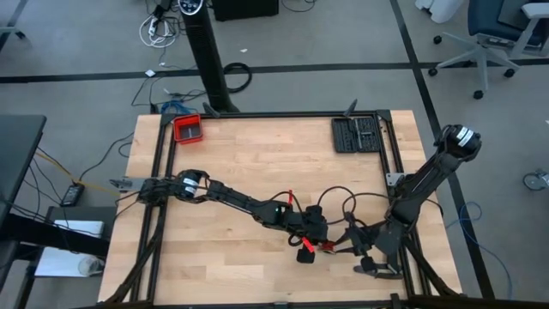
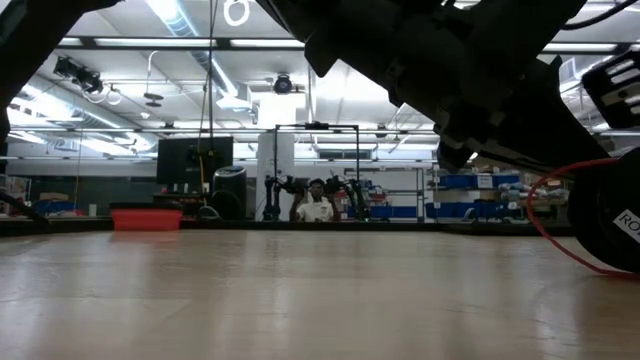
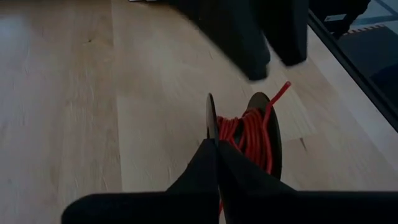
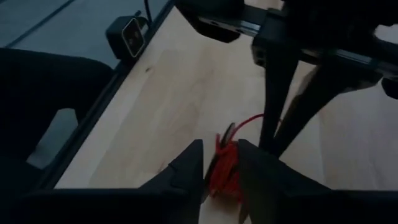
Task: Coil cords
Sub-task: Coil the red wire onto the spool
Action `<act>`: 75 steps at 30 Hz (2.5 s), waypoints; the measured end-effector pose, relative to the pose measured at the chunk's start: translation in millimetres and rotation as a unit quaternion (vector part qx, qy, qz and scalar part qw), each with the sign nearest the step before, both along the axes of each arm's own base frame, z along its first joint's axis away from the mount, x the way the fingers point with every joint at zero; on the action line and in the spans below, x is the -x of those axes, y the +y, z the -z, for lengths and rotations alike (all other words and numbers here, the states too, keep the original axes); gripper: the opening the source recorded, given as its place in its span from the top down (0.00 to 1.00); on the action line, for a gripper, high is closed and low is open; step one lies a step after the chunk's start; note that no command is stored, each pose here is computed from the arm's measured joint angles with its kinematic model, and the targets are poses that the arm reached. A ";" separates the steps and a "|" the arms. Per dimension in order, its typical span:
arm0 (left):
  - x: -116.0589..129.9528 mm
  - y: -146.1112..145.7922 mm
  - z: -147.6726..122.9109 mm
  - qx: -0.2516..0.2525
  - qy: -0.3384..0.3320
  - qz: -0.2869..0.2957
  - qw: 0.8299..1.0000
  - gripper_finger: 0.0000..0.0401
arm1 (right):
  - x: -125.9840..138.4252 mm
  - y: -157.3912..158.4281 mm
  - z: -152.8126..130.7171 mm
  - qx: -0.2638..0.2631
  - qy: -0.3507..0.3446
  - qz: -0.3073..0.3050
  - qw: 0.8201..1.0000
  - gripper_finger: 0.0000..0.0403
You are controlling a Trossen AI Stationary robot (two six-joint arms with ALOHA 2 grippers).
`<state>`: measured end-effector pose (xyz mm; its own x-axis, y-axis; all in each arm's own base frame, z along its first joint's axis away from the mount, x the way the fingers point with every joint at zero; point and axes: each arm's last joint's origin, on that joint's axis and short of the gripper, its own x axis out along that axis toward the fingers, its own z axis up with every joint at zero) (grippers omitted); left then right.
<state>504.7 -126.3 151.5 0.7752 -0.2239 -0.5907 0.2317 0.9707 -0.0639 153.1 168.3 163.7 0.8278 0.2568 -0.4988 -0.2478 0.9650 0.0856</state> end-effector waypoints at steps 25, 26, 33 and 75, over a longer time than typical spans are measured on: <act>-0.1 0.2 0.4 0.010 0.002 -0.009 1.000 1.00 | -13.0 6.6 20.1 0.031 -0.006 0.005 0.999 0.99; -0.1 0.3 0.5 0.010 0.001 -0.009 1.000 1.00 | -11.5 6.3 19.3 0.031 -0.003 0.007 0.999 0.99; 0.3 -0.2 1.2 0.008 0.004 0.007 1.000 1.00 | 2.3 0.4 7.3 0.047 -0.001 0.015 0.999 1.00; 10.4 4.6 -13.0 -0.029 0.038 -0.003 0.999 1.00 | 28.2 -8.7 18.1 -0.002 0.189 -0.023 0.982 1.00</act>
